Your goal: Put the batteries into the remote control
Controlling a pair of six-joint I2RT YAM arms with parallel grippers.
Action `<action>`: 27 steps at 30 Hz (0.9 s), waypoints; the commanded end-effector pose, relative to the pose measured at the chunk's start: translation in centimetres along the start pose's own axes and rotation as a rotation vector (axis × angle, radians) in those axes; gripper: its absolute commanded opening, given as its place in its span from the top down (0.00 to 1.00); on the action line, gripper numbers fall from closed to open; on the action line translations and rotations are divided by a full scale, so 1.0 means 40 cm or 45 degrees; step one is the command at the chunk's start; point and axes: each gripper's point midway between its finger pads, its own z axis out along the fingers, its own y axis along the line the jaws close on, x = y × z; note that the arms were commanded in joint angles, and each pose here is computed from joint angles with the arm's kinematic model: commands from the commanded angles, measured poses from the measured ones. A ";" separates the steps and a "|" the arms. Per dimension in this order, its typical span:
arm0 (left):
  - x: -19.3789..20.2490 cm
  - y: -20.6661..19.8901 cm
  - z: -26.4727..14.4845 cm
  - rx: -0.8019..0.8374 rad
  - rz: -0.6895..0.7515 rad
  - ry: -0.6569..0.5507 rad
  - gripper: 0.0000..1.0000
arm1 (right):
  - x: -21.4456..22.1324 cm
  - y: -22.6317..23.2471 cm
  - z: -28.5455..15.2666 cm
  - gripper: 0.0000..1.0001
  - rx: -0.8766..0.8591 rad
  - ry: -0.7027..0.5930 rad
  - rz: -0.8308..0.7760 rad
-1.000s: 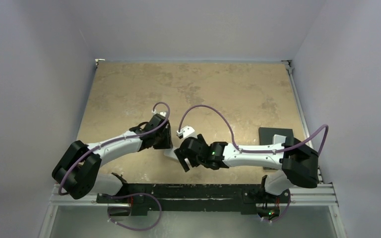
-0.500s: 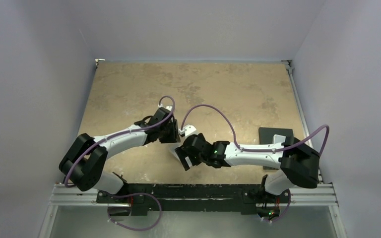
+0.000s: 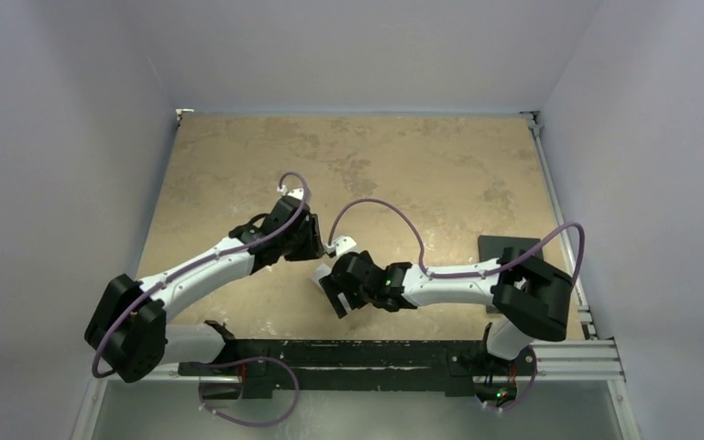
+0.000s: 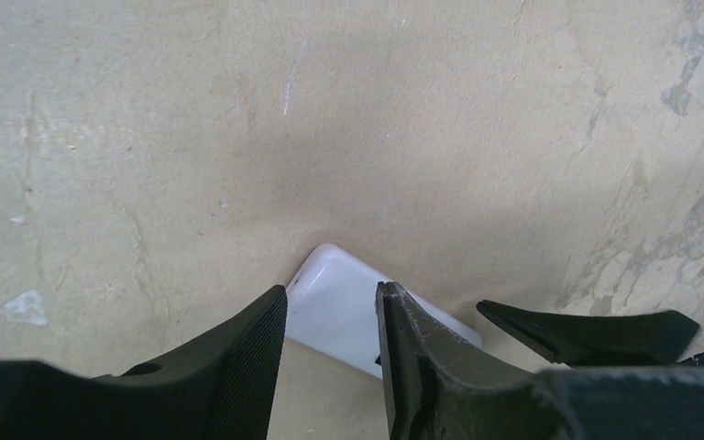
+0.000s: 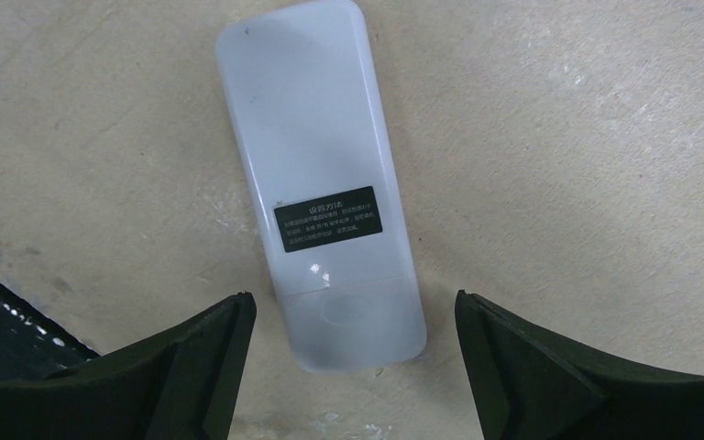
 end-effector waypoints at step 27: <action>0.020 0.067 -0.138 -0.024 -0.073 -0.137 0.48 | -0.024 -0.010 0.007 0.78 0.074 -0.011 -0.002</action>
